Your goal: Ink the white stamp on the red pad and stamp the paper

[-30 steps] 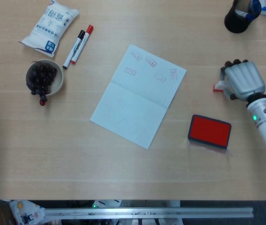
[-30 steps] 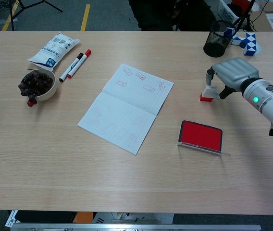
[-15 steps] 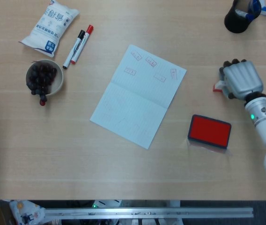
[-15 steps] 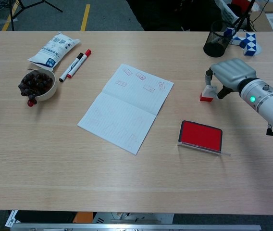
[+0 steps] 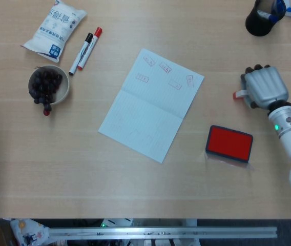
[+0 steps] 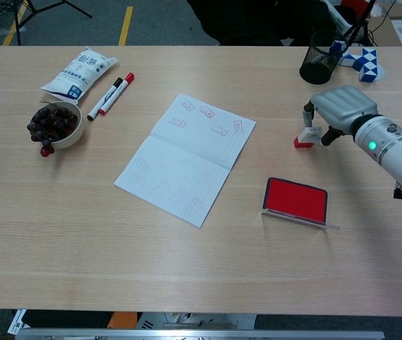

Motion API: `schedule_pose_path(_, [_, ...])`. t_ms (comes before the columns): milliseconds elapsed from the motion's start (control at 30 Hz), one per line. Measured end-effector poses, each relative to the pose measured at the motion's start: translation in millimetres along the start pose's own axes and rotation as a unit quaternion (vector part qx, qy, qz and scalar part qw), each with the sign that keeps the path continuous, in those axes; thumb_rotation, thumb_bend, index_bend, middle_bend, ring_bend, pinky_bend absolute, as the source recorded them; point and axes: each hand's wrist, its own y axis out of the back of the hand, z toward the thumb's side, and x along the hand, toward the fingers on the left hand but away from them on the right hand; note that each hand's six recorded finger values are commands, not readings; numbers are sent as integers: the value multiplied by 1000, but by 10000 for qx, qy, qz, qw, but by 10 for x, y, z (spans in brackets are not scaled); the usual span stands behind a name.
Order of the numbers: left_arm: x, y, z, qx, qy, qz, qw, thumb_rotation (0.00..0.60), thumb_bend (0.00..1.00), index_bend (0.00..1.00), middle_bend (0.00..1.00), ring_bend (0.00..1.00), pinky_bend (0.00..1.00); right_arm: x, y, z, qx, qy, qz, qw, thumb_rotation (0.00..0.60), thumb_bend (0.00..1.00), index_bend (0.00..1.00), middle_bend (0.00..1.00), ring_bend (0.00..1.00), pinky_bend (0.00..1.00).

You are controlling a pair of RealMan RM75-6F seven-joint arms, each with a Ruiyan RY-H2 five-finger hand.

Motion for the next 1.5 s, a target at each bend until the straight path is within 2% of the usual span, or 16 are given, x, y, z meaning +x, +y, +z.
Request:
schedule_pose_path(167, [-10,17,-11,-5,28,22,10000,600,175,209,152,176,100,76,63,50,-82,178,-11,9998,600,372,600,412,306,398])
schedule_pose_path(500, [-38,32,16,-21,9,31,10000,600,175,209,151,177,100,563,347,258,-257,1084,61,9938,600,373,622,438,324,398])
schedule_pose_path(700, [-59,33,6,-32,28,23,10000,600,175,209,151,177,100,807,262,350,-148,1467,357,9884,600,400,636,458,348,399])
schedule_pose_path(1033, [-95,5,-46,-47,86,-44,9999,600,175,209,151,177,99,857,113,412,295,1636,579,9844,600,413,645,467,359,399])
schedule_pose_path(1500, [-109,-36,-105,-107,158,-86,9998,600,175,209,151,177,99,808,24,533,948,1752,571,9783,600,414,658,472,360,399])
